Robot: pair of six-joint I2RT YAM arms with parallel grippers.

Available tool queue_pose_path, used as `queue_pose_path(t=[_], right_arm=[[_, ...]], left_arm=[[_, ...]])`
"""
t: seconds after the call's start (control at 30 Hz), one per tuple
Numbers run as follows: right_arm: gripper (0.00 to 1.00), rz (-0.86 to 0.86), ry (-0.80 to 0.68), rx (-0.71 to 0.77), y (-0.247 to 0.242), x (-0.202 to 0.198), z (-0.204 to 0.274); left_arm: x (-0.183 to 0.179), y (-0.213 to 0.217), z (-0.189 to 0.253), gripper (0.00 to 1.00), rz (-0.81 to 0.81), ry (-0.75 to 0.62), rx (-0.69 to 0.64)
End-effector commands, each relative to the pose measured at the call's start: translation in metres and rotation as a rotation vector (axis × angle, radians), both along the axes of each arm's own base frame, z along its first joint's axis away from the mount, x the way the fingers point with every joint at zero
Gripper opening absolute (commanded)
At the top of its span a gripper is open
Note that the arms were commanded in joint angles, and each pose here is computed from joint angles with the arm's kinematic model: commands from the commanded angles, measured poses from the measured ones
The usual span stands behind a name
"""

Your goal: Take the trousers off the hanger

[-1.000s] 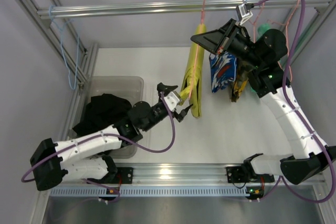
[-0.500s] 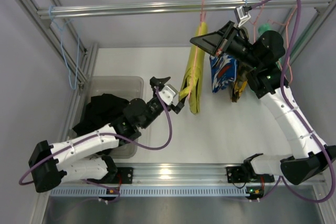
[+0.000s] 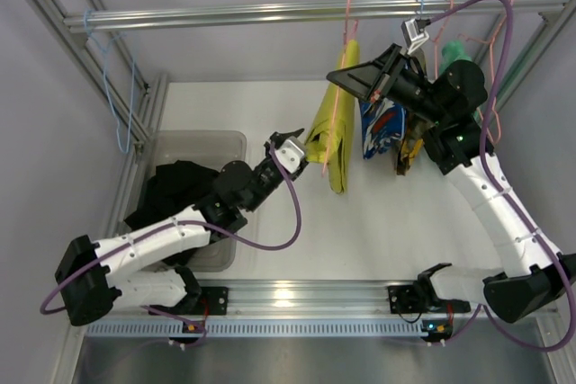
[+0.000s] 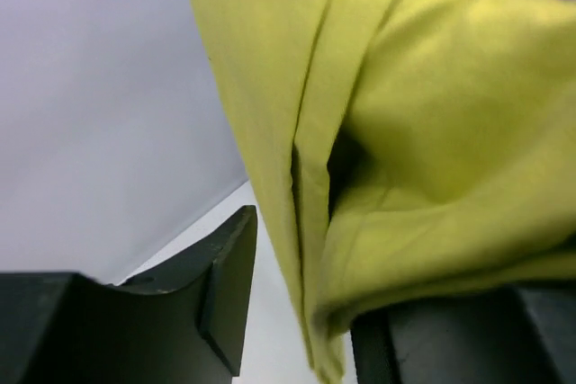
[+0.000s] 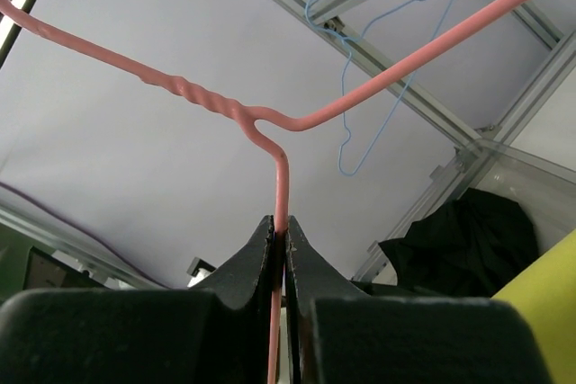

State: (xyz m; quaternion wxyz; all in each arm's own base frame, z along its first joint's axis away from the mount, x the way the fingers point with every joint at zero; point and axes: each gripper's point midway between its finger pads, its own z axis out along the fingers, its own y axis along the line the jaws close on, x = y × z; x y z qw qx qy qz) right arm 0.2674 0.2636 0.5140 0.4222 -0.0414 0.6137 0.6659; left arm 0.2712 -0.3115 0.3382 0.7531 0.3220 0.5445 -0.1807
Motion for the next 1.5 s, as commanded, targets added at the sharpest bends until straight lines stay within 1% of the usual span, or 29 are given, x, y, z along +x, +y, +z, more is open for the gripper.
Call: queue_pose_path(t=[0.0, 0.03, 0.13, 0.17, 0.27, 0.37, 0.4, 0.47, 0.5, 0.57, 0.6, 0.7, 0.73, 0.93, 1.07, 1.17, 1.47], right_arm=[[0.00, -0.010, -0.286, 0.095, -0.019, -0.042, 0.059], [0.00, -0.009, -0.286, 0.092, -0.019, -0.043, 0.058], [0.00, -0.009, -0.286, 0.081, -0.019, -0.043, 0.053], [0.00, -0.008, -0.283, 0.078, -0.018, -0.042, 0.050], [0.00, -0.007, -0.279, 0.060, -0.017, -0.040, 0.042], [0.00, -0.005, -0.256, 0.032, -0.015, -0.036, 0.024], [0.00, -0.003, -0.227, 0.017, -0.012, -0.031, 0.009], [0.00, 0.003, -0.198, -0.006, -0.010, -0.027, -0.011], [0.00, 0.005, -0.188, -0.010, -0.009, -0.026, -0.016], [0.00, 0.011, -0.166, -0.027, -0.007, -0.024, -0.031], [0.00, 0.014, -0.161, -0.029, -0.007, -0.023, -0.034], [0.00, 0.017, -0.150, -0.041, -0.005, -0.021, -0.045], [0.00, 0.018, -0.150, -0.044, -0.005, -0.021, -0.048], [0.00, 0.020, -0.144, -0.067, -0.004, -0.020, -0.062], [0.00, 0.020, -0.131, -0.083, -0.004, -0.020, -0.071], [0.00, 0.019, -0.126, -0.100, -0.004, -0.020, -0.079], [0.00, 0.020, -0.089, -0.155, -0.005, -0.020, -0.111]], left_arm=[[0.001, 0.011, 0.065, 0.44, 0.011, -0.131, -0.112], [0.001, 0.011, 0.069, 0.30, 0.012, -0.136, -0.113], [-0.002, 0.012, 0.073, 0.12, 0.003, -0.143, -0.099], [-0.002, 0.012, 0.075, 0.00, -0.001, -0.140, -0.098], [-0.005, 0.015, 0.088, 0.00, -0.006, -0.147, -0.121], [-0.009, 0.017, 0.098, 0.00, -0.012, -0.141, -0.130], [-0.011, 0.020, 0.111, 0.00, -0.014, -0.149, -0.150], [-0.012, 0.022, 0.118, 0.00, -0.013, -0.135, -0.150], [-0.015, 0.025, 0.133, 0.00, -0.017, -0.143, -0.177], [-0.016, 0.026, 0.141, 0.00, -0.020, -0.135, -0.176], [-0.019, 0.030, 0.156, 0.00, -0.024, -0.147, -0.202], [-0.022, 0.033, 0.171, 0.00, -0.025, -0.133, -0.219], [-0.024, 0.035, 0.182, 0.00, -0.027, -0.141, -0.233], [-0.029, 0.045, 0.211, 0.00, -0.019, -0.170, -0.262], [-0.035, 0.055, 0.244, 0.00, -0.005, -0.237, -0.288], [-0.036, 0.060, 0.258, 0.00, 0.012, -0.276, -0.290], [-0.050, 0.091, 0.324, 0.00, 0.096, -0.469, -0.316]])
